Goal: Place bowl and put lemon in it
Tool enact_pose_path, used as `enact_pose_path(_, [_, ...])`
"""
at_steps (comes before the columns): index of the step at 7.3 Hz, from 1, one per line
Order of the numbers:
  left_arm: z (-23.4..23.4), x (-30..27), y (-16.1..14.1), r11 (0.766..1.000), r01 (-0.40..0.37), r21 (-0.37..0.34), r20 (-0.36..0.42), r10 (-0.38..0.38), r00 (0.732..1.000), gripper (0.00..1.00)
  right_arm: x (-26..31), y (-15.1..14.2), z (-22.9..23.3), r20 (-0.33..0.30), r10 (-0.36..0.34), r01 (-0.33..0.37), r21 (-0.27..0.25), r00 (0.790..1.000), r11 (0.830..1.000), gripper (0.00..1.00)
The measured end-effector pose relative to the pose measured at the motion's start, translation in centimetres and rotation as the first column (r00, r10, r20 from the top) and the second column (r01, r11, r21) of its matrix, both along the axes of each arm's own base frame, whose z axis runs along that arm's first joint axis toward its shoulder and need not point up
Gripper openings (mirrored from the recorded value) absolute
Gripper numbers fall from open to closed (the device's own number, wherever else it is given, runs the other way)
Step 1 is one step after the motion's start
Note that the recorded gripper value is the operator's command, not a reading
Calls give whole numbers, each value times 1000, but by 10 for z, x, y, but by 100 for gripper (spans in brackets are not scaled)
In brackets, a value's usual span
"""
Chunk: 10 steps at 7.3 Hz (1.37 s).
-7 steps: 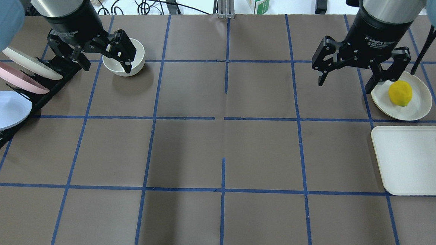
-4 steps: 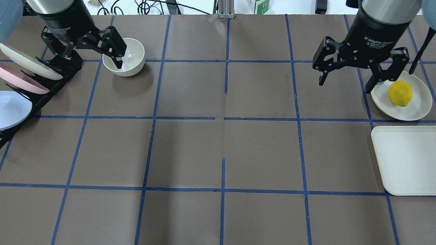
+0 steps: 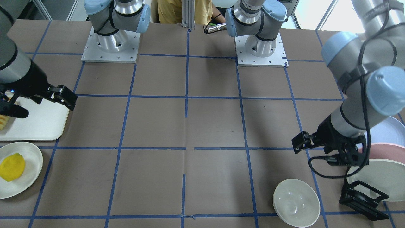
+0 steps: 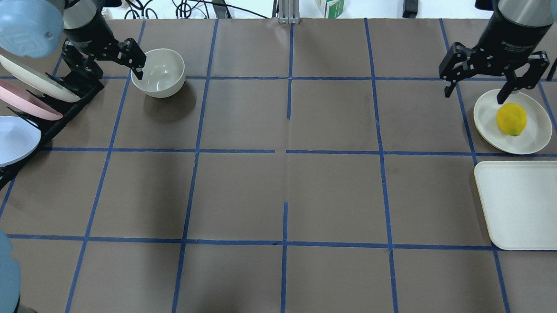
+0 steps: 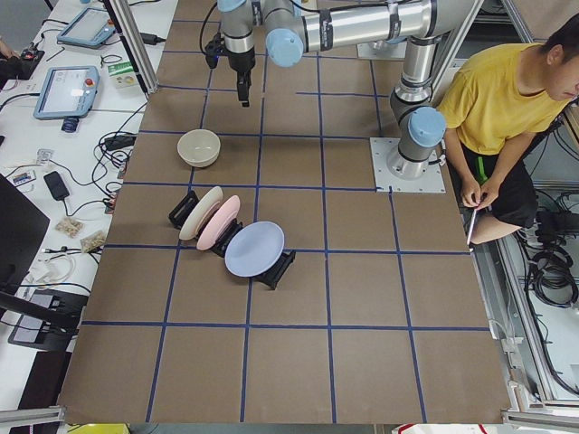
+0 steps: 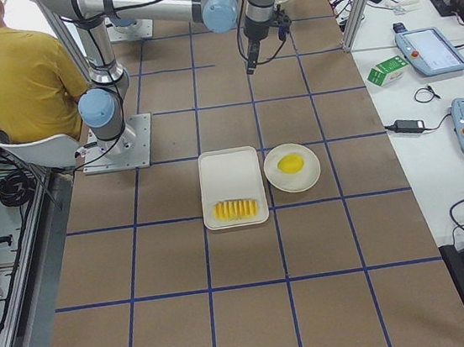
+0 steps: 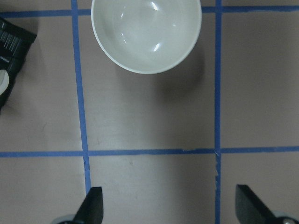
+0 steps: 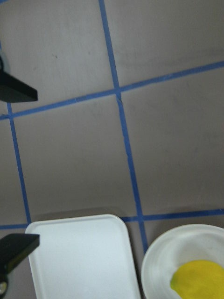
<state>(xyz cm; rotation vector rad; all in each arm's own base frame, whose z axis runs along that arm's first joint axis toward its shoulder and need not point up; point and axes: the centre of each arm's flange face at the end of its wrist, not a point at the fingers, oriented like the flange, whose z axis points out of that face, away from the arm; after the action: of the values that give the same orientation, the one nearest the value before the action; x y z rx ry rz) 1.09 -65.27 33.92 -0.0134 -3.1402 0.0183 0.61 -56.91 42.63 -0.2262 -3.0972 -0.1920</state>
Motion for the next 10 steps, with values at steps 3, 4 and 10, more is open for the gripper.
enact_pose_path(3, [-74, 39, -61, 1000, -15, 16, -9, 15, 1000, 100, -90, -47, -66, -30, 113, -114, -28, 993, 993, 100])
enact_pose_path(4, [-91, 43, -75, 1000, -14, 20, -10, 15, 1000, 100, -112, -60, -87, -62, 156, -158, -44, 986, 986, 100])
enact_pose_path(10, [-134, 45, -99, 1000, -8, 21, -52, 10, 999, 0, -200, -92, -200, -78, 232, -237, -67, 970, 969, 99])
